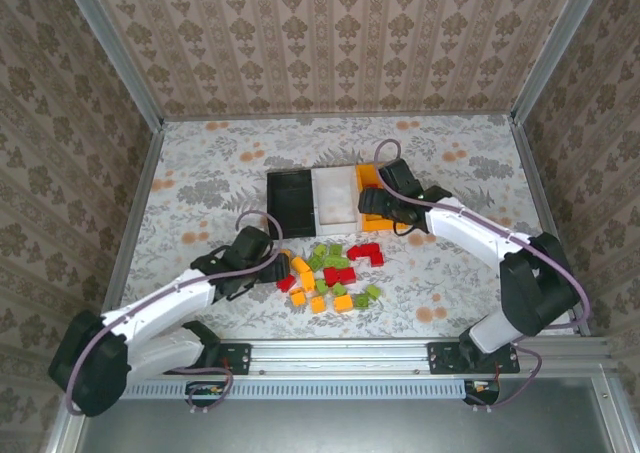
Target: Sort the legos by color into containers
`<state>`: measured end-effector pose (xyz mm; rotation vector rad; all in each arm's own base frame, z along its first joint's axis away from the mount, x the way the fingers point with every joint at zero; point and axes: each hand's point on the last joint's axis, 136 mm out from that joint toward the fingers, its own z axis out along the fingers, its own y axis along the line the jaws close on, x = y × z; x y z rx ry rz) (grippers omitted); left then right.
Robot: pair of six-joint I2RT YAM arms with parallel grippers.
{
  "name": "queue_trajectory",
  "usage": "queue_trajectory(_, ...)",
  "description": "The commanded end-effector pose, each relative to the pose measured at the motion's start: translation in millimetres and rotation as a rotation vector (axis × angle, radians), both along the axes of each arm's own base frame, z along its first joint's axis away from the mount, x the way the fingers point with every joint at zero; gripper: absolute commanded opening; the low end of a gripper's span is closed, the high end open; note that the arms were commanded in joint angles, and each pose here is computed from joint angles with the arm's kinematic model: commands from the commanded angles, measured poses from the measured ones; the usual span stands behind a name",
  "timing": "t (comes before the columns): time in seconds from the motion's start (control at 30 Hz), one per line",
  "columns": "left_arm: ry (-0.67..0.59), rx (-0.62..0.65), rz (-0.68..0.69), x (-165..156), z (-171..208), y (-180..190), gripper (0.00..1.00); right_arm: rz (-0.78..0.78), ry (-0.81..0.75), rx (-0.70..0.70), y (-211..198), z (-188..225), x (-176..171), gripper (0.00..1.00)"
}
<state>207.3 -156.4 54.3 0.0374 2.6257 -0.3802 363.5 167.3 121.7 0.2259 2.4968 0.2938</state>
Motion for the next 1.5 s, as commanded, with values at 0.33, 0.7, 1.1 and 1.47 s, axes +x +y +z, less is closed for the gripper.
queue_trajectory(0.33, -0.046, 0.067, -0.032, 14, -10, -4, 0.54, -0.014, -0.076, 0.04, -7, 30, -11, 0.84)
queue_trajectory(0.7, -0.017, 0.085, -0.026, 4, -26, 0, 0.51, -0.031, -0.114, 0.066, -10, 47, -14, 0.84)
queue_trajectory(1.1, -0.119, 0.013, -0.134, 4, 41, -33, 0.29, -0.085, -0.124, 0.057, -31, 45, -24, 0.84)
queue_trajectory(1.47, -0.269, -0.173, -0.366, 77, 123, -198, 0.28, -0.168, -0.066, 0.023, -71, 9, -62, 0.84)
